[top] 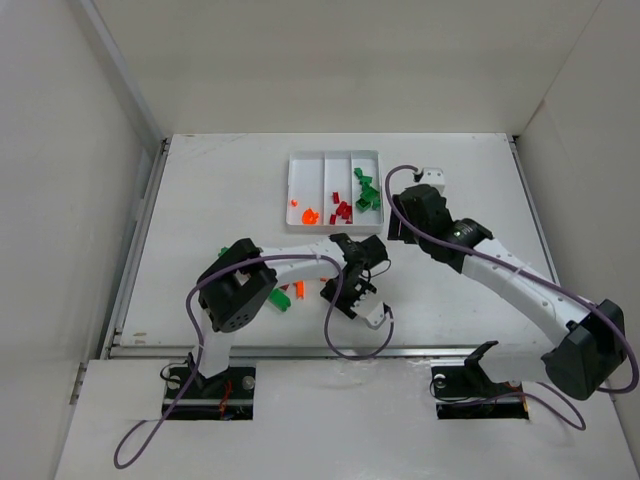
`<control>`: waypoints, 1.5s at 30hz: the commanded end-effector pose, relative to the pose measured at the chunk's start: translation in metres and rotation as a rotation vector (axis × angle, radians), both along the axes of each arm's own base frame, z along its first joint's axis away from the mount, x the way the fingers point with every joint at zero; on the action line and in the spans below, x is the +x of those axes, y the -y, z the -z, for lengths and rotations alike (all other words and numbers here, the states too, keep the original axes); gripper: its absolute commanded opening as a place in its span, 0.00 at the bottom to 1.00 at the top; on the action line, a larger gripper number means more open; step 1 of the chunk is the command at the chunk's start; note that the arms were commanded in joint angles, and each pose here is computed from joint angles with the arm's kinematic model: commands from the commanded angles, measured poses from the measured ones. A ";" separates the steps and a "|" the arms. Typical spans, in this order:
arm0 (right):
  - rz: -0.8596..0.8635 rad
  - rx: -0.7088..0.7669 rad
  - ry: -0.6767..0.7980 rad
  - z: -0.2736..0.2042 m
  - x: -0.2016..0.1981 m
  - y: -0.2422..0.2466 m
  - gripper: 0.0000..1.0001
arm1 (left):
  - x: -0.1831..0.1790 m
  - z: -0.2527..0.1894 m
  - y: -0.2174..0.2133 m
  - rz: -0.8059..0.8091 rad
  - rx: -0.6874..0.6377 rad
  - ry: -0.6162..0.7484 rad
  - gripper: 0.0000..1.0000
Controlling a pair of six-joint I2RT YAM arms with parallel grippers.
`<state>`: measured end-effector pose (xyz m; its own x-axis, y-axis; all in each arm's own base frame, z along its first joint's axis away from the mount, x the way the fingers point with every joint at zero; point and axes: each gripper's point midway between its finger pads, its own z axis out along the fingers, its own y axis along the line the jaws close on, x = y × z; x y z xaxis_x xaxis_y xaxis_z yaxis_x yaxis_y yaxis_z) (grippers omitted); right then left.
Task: Sort the legos into containers by color
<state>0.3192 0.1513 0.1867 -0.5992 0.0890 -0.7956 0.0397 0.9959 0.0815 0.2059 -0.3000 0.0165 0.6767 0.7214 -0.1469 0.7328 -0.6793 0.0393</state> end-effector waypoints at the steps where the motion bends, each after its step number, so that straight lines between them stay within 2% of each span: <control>1: 0.005 0.018 0.070 -0.018 0.003 0.000 0.71 | -0.006 0.015 -0.014 -0.001 0.051 -0.012 0.40; 7: 0.005 0.018 0.070 -0.017 0.001 0.001 0.71 | -0.024 0.011 -0.001 0.022 0.012 -0.063 0.37; 15: 0.005 0.018 0.070 -0.017 0.001 0.001 0.71 | -0.027 0.009 0.009 0.006 -0.033 -0.085 0.36; 20: 0.012 0.008 0.066 -0.016 0.001 0.003 0.71 | -0.029 0.011 0.012 0.007 -0.041 -0.081 0.22; 24: 0.019 0.003 0.069 -0.017 0.001 0.005 0.73 | -0.029 0.011 0.012 -0.002 -0.040 -0.082 0.00; 28: 0.019 -0.002 0.062 -0.014 0.003 0.003 0.73 | -0.028 0.011 0.009 -0.055 -0.025 -0.073 0.00; 31: 0.019 0.003 0.069 -0.017 0.007 0.000 0.73 | 0.002 -0.015 0.016 -0.208 -0.115 -0.070 0.00; 34: 0.007 0.008 0.076 -0.020 0.010 -0.003 0.74 | 0.039 -0.062 0.035 -0.452 -0.318 -0.104 0.00; 35: -0.003 0.021 0.079 -0.022 0.014 -0.009 0.74 | 0.069 -0.077 0.029 -0.558 -0.399 -0.097 0.00; 37: 0.009 0.039 0.078 -0.024 0.023 -0.006 0.74 | 0.094 -0.109 0.027 -0.731 -0.522 -0.135 0.00; 38: 0.013 0.045 0.076 -0.026 0.029 -0.007 0.74 | 0.117 -0.111 0.010 -0.825 -0.549 -0.122 0.00; 41: 0.059 0.060 0.088 -0.031 0.045 0.001 0.74 | 0.154 -0.123 -0.016 -1.044 -0.605 -0.106 0.00; 45: 0.035 0.080 0.098 -0.035 0.074 -0.008 0.74 | 0.224 -0.123 -0.062 -1.322 -0.674 0.006 0.00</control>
